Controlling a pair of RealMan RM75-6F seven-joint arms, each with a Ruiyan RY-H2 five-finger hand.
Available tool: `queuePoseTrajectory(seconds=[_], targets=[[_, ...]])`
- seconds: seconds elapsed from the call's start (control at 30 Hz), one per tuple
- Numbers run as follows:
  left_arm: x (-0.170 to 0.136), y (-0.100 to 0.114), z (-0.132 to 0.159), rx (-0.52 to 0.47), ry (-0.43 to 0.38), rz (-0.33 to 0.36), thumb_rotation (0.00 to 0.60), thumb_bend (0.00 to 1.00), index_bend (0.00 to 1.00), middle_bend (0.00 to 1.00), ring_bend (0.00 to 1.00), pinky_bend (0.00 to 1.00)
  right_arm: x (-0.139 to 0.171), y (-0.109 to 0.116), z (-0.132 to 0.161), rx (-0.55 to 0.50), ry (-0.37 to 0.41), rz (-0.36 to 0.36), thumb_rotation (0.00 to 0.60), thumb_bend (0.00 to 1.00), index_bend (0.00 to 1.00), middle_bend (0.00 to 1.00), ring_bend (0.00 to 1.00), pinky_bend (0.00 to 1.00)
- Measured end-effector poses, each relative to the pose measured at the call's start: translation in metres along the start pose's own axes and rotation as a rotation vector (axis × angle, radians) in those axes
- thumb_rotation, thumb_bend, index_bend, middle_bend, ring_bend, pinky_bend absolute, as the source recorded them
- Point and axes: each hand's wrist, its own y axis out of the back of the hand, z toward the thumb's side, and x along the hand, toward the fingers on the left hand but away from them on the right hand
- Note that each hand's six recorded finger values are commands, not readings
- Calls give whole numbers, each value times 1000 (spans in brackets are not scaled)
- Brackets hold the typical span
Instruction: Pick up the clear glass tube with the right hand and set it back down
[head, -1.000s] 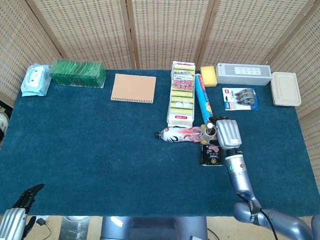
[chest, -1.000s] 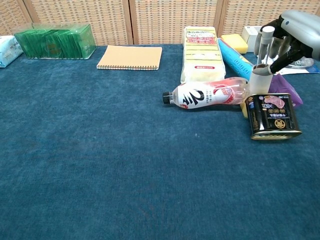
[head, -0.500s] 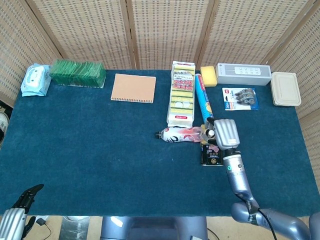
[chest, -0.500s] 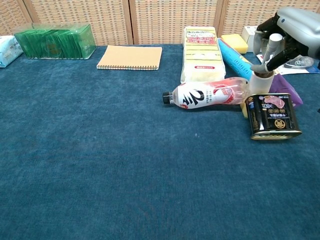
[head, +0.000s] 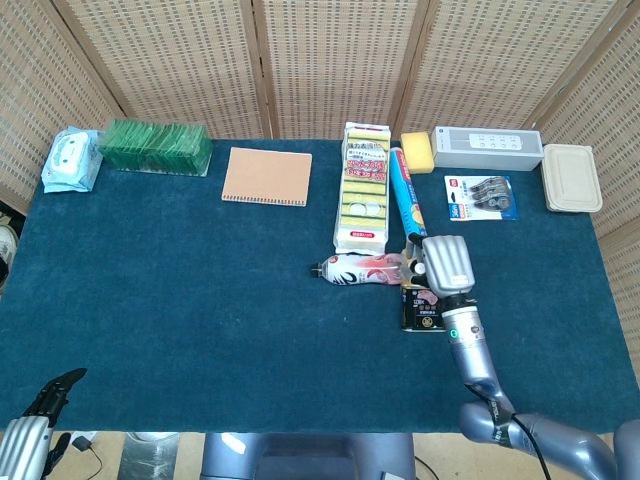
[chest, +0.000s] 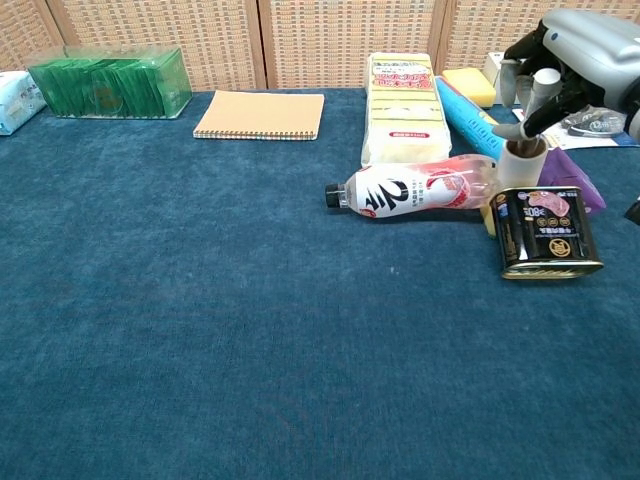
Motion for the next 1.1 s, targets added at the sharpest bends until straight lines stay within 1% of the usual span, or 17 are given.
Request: queuePoseTrajectory(seconds=[0.33, 0.53, 0.9, 1.1], targets=[[0, 0, -2, -3, 4, 0, 600, 201, 114, 172, 156, 339, -4, -1, 8, -4, 16, -8, 600, 291, 645, 784, 912, 913], [-1, 0, -4, -4, 6, -2, 600, 202, 114, 171, 156, 339, -7, 0, 14, -17, 28, -18, 600, 297, 666, 817, 945, 937], [-1, 0, -4, -5, 5, -6, 600, 200, 113, 171, 155, 339, -13, 7, 21, -32, 41, -41, 600, 304, 686, 830, 969, 963], [-1, 0, -5, -7, 6, -6, 600, 200, 114, 171, 156, 339, -17, 11, 24, -37, 50, -53, 600, 311, 716, 845, 995, 993]])
